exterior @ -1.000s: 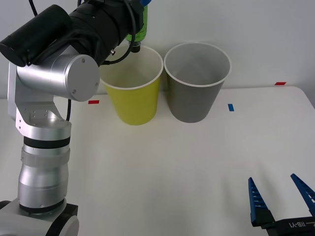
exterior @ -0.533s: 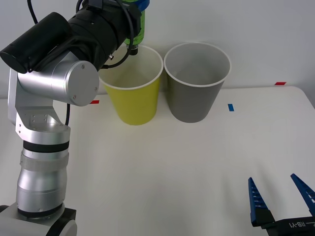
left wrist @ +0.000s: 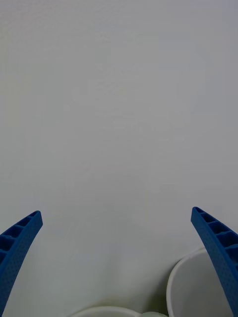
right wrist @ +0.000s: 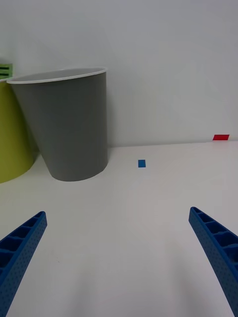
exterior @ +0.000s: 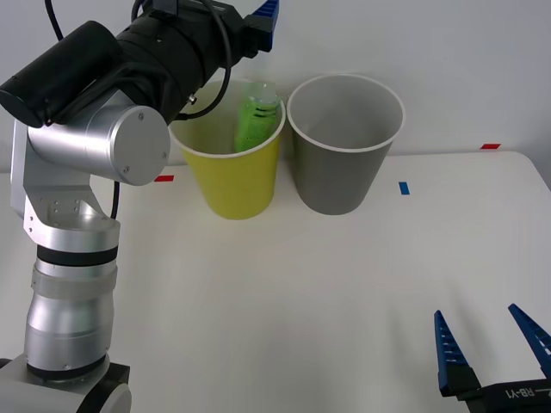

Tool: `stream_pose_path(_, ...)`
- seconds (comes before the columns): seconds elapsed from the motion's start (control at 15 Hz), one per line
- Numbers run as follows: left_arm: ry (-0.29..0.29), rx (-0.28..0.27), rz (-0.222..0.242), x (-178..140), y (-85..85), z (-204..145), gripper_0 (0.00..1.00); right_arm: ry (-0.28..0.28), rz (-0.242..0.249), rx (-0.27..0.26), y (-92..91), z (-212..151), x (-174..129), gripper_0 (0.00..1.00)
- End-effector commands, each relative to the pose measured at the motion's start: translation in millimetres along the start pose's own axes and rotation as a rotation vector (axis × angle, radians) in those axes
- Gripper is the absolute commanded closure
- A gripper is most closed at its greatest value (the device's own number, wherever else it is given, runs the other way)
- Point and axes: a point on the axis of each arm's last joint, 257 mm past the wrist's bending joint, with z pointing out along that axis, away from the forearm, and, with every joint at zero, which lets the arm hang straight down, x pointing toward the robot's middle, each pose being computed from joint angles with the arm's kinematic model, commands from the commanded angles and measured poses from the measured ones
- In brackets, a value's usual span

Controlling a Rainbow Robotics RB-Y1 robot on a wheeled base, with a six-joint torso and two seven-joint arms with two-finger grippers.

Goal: Put cans in the gray bin and PET bottles in the light green bin.

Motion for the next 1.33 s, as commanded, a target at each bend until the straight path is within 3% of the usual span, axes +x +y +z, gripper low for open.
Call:
stream_pose_path(0.07,-0.004,0.011,-0.016,-2,3.7,-2,0.0,0.0,0.0,0.0,0.0,0,0,0.0)
stream_pose_path(0.2,-0.016,0.001,-0.035,-1,11.0,-19,0.0,0.0,0.0,0.0,0.0,0,0,0.0)
stream_pose_path(0.4,-0.038,-0.033,-0.025,-1,19.8,-56,0.0,0.0,0.0,0.0,0.0,0,0,0.0)
stream_pose_path(0.67,-0.01,-0.054,-0.035,17,38.0,-100,0.0,0.0,0.0,0.0,0.0,0,0,0.0)
stream_pose_path(0.87,0.015,-0.087,0.005,31,52.0,-129,0.0,0.0,0.0,0.0,0.0,0,0,0.0)
stream_pose_path(1.13,0.043,-0.138,0.017,51,63.1,-168,0.0,0.0,0.0,0.0,0.0,0,0,0.0)
stream_pose_path(1.33,0.021,-0.18,0.024,62,72.4,-189,0.0,0.0,0.0,0.0,0.0,0,0,0.0)
